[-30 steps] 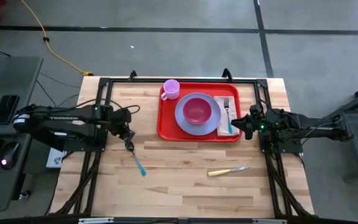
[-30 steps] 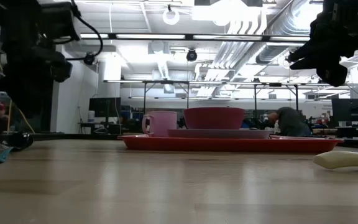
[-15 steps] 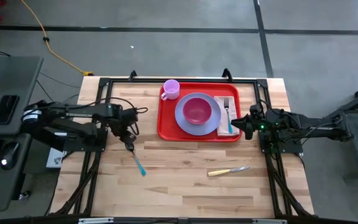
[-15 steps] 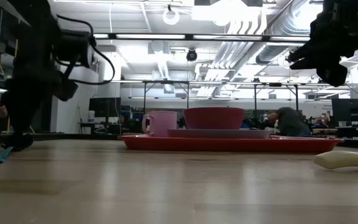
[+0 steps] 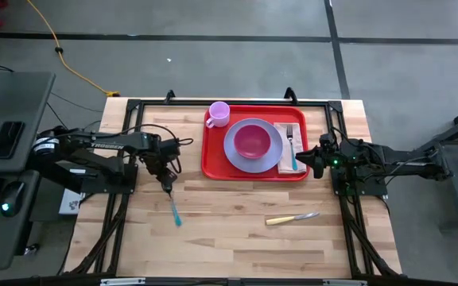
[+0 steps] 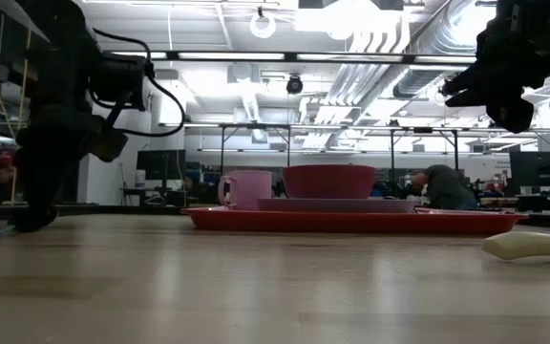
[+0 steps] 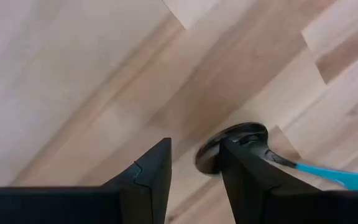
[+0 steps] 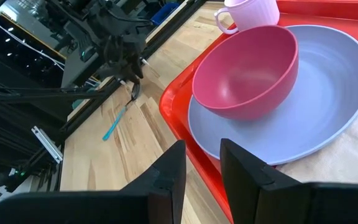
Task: Set up tray
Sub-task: Put the blue spoon on the left of the blue fork on the white napkin on the red serving tray
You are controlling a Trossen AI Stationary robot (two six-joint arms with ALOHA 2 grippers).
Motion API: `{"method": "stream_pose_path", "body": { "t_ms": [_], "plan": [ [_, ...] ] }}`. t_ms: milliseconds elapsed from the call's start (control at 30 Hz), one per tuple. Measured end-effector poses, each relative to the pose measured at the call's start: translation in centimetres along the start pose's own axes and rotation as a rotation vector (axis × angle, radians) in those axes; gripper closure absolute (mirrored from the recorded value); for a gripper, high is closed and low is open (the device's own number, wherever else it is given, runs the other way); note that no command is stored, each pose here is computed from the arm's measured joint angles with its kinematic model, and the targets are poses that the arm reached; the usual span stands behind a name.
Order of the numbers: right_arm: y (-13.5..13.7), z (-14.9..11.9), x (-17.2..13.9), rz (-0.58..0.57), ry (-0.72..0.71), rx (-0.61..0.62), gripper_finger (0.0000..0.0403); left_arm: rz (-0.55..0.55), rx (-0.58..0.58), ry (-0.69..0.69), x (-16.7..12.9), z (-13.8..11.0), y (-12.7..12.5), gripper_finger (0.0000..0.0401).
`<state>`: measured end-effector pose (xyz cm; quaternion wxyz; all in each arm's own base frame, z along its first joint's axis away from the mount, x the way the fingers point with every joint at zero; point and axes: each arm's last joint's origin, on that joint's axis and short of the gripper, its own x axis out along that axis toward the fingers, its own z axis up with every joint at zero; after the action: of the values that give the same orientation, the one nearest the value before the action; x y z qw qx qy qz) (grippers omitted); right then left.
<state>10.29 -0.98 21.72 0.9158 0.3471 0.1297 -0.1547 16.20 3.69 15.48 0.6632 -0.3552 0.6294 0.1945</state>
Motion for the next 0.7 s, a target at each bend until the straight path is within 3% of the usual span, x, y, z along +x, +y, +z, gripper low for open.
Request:
{"method": "stream_pose_path", "body": {
  "t_ms": [467,700],
  "plan": [
    [-0.01,0.01,0.0,-0.003,-0.003,-0.008,0.0324,-0.031,0.001,0.006,0.0,0.05,-0.13,0.0239],
    [0.0,0.02,-0.01,-0.003,-0.003,-0.008,0.0324,-0.037,0.001,0.004,0.0,0.08,-0.16,0.0319]
  ]
}}
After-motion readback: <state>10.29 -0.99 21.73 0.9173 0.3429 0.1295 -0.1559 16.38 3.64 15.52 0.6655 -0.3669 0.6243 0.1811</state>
